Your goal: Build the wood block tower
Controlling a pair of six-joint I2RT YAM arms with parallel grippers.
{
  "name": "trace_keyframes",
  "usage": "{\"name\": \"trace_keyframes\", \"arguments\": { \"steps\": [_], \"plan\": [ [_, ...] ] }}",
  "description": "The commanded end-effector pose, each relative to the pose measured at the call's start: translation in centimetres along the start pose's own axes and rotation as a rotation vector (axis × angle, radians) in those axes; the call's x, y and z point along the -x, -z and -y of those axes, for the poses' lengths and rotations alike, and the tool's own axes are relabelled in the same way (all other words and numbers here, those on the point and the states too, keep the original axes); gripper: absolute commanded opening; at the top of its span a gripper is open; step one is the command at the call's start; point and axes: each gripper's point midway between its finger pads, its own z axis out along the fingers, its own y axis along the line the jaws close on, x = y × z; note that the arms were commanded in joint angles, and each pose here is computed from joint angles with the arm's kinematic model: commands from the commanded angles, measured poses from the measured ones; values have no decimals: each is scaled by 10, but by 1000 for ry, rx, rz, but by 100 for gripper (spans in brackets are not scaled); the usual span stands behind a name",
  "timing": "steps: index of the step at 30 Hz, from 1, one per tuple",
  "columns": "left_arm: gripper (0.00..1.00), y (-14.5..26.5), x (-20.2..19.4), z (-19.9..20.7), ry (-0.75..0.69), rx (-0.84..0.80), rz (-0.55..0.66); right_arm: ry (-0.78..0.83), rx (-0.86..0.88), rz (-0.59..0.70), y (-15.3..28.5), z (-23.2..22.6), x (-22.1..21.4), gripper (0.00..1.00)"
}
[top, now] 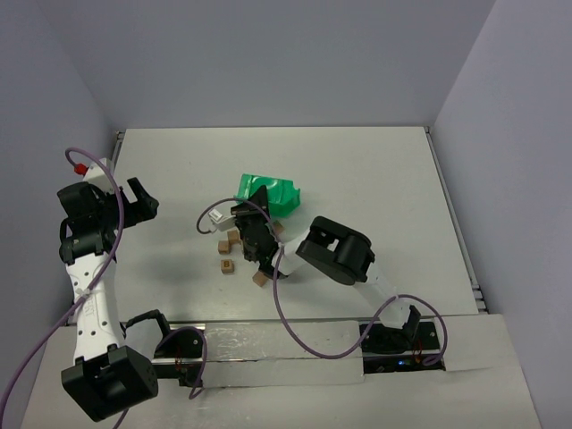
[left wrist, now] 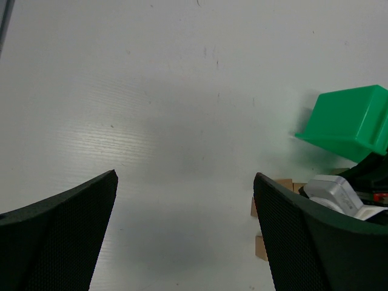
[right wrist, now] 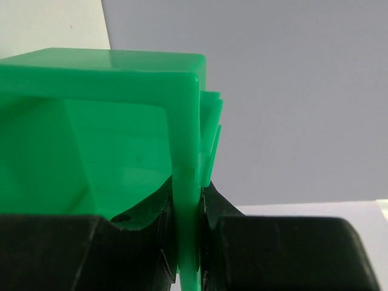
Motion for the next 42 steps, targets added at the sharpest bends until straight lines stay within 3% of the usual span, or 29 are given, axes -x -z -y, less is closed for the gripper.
{"name": "trace_keyframes", "arguments": {
  "steps": [1, 9, 19, 24, 30, 42],
  "plan": [
    [99, 6, 13, 8, -30, -41, 54, -445, -204, -55, 13, 89, -39, 0],
    [99, 8, 11, 10, -38, -53, 54, -415, -55, -47, 17, 68, -54, 0],
    [99, 9, 9, 16, -56, -85, 52, -548, 256, -50, 16, 63, -59, 0],
    [99, 9, 9, 16, -55, -90, 51, -561, 267, -30, 15, 69, -58, 0],
    [99, 12, 10, 17, -69, -91, 58, -617, 423, -56, 18, 57, -56, 0],
    [99, 27, -2, 52, -208, -306, 65, -945, 720, -287, 12, 58, -167, 0]
  ]
}}
